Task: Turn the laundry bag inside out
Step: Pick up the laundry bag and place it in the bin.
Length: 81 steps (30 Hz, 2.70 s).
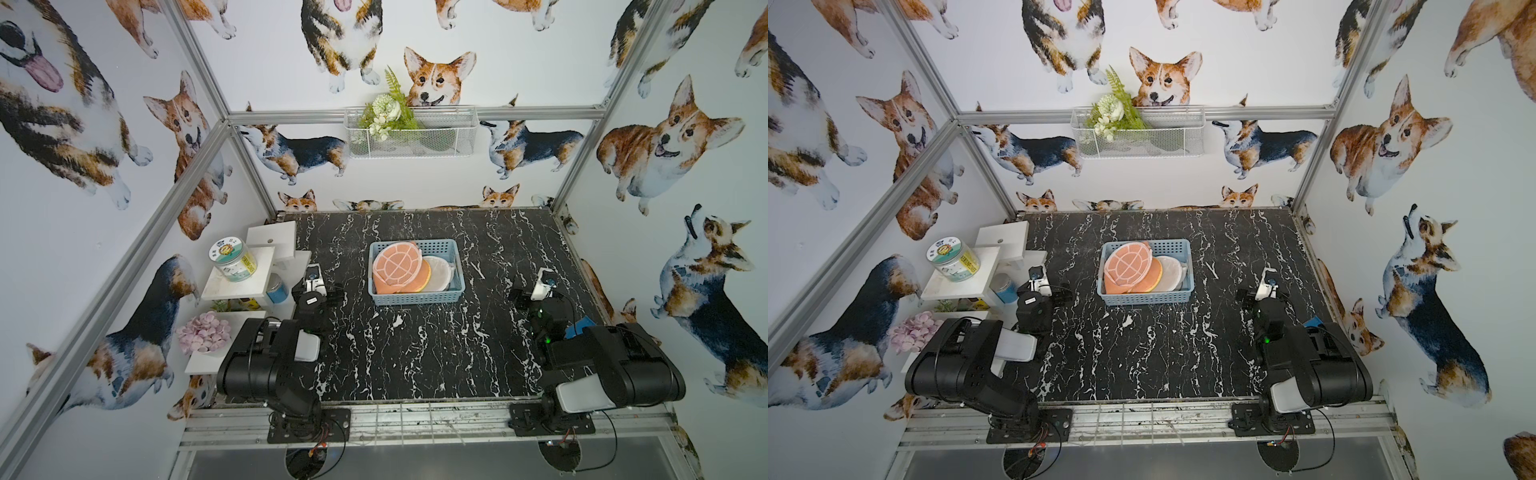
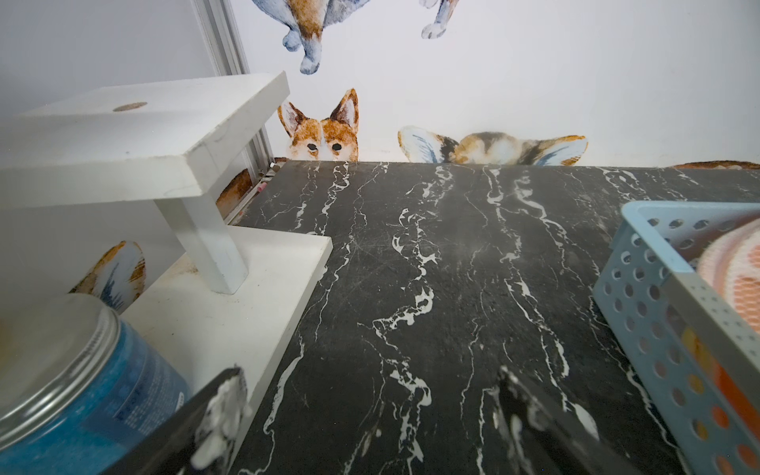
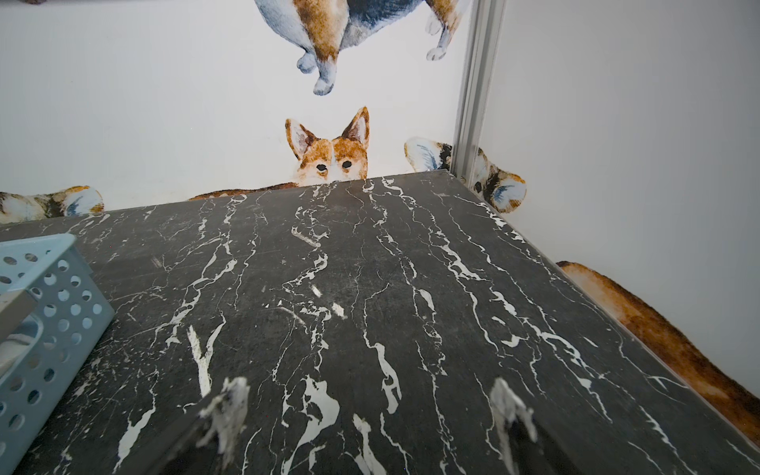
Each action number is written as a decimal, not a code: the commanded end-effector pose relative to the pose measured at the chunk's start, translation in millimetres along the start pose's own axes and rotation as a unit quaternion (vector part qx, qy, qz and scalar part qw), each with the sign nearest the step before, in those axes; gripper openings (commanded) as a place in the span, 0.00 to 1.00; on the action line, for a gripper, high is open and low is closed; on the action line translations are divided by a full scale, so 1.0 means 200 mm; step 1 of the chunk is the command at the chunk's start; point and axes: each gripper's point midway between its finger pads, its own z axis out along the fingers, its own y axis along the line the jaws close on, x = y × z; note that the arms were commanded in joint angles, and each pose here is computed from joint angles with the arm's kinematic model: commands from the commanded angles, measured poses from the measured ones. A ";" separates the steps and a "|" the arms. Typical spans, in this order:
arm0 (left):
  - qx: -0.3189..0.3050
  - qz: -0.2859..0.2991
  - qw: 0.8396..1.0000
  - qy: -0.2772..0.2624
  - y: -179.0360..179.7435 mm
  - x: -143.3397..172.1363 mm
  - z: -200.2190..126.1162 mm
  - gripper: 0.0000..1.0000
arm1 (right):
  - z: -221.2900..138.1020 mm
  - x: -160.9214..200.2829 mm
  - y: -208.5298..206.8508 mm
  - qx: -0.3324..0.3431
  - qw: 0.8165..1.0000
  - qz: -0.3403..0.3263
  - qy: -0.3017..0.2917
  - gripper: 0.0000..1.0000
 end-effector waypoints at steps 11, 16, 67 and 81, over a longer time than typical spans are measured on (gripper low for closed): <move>-0.041 -0.026 0.999 -0.015 0.08 -0.25 -0.01 1.00 | 0.04 -0.19 -0.01 0.067 0.997 0.026 0.027 1.00; -0.048 -0.152 0.986 -0.045 0.09 -0.45 0.03 1.00 | 0.02 -0.28 -0.09 0.125 0.989 0.076 0.003 1.00; 0.332 -0.335 0.852 0.226 -0.86 -0.75 -0.28 1.00 | -0.06 -0.28 1.80 -0.375 0.879 -0.065 0.287 0.72; 0.295 -0.265 0.883 0.254 -0.79 -0.59 -0.30 0.98 | -0.04 -0.04 1.83 -0.398 0.827 0.063 0.392 0.60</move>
